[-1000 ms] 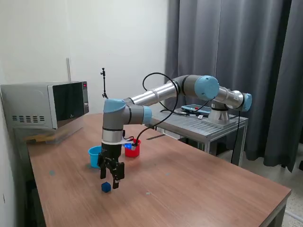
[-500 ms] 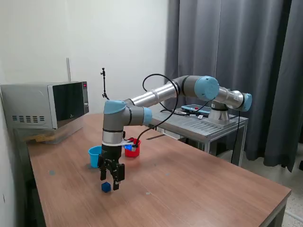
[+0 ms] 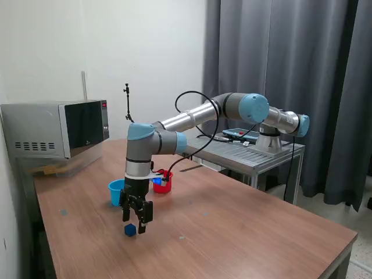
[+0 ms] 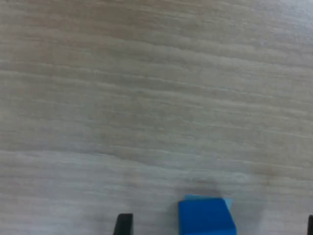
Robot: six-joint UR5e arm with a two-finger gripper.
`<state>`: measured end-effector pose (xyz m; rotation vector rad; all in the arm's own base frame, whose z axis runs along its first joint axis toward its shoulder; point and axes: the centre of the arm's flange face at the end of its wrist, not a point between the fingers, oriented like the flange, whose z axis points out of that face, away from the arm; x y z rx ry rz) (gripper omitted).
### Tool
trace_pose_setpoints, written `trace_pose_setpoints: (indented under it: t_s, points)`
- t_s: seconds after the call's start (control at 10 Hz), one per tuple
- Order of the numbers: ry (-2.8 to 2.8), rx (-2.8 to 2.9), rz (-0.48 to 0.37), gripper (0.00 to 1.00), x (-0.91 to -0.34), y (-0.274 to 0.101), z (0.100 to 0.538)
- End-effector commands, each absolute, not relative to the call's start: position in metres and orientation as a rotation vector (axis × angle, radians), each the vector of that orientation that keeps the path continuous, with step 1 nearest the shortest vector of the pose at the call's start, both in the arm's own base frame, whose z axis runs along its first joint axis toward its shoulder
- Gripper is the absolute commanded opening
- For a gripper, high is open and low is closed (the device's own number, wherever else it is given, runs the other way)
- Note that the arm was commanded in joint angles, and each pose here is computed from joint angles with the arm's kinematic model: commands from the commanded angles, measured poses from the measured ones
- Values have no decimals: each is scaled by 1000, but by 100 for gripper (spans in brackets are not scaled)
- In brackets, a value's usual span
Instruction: Place red objects in the red bin, and blue objects in the blue bin.
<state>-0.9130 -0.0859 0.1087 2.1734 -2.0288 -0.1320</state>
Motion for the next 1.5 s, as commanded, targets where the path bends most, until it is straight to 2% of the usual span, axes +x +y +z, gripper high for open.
trace_pose_setpoints:
  t_s: [0.0,0.6,0.7,1.4]
  points:
    - [-2030,2175,-130,100,-913,-86,107]
    - [-2017,2163,-150,100,-914,-88,109]
    - [-2018,2164,-149,0,-914,-88,109]
    - [-2017,2166,-154,0,-914,-87,109]
